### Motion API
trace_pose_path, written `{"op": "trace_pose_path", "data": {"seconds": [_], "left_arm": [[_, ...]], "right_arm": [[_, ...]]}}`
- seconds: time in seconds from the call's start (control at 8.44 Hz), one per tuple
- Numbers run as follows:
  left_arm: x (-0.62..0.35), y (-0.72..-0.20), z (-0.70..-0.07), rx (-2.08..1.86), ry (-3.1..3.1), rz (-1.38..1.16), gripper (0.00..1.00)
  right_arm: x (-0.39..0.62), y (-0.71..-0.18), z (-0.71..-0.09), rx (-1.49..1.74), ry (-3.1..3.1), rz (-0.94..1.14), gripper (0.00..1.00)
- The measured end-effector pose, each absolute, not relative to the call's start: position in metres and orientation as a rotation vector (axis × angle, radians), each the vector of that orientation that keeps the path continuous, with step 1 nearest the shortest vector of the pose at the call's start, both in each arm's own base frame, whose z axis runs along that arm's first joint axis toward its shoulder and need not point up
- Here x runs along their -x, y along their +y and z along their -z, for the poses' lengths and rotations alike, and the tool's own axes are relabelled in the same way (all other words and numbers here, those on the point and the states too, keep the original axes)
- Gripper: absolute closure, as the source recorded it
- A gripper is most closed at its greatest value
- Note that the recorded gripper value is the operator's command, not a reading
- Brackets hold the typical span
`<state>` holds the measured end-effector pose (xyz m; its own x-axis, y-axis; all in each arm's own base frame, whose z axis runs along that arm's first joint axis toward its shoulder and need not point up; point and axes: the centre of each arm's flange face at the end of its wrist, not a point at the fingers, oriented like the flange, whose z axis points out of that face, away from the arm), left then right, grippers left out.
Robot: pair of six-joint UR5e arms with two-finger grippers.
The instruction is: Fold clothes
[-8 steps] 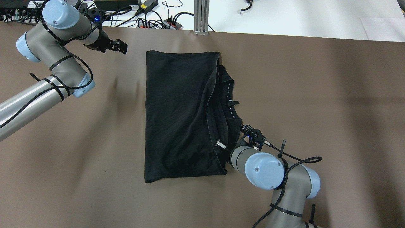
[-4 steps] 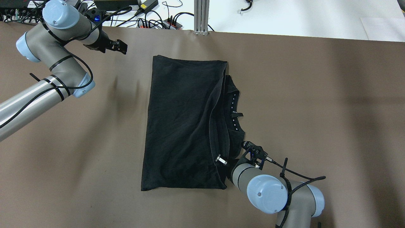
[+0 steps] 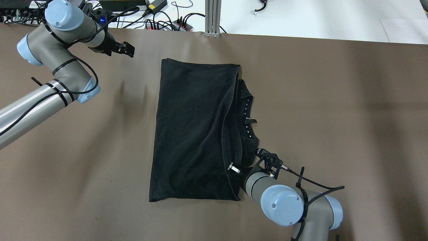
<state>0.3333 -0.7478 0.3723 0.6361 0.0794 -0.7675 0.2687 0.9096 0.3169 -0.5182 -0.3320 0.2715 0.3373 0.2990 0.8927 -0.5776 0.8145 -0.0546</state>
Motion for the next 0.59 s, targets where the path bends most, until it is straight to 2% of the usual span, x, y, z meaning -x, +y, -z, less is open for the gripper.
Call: {"op": "trace_pose_path", "data": {"seconds": [0.12,0.24,0.36,0.59], "left_arm": [[-0.3337,-0.7476,-0.3726,-0.428,0.882,0.111,0.05],[-0.3336,-0.7476,-0.3725,-0.429,0.882,0.111,0.05],[-0.3337,-0.7473,-0.3725,-0.429,0.882,0.111,0.05],[-0.3334,-0.7458,-0.3768,-0.423,0.881,0.116,0.05]], "right_arm": [[0.516,-0.3329,-0.2651,-0.32,-1.075,-0.541,0.06],[0.5163,-0.3337,-0.2589,-0.342,-1.066,-0.504,0.16],[0.5179,-0.3339,-0.2559,-0.365,-1.047,-0.46,0.37],[0.5258,-0.3307,-0.2616,-0.416,-0.969,-0.336,0.4]]}}
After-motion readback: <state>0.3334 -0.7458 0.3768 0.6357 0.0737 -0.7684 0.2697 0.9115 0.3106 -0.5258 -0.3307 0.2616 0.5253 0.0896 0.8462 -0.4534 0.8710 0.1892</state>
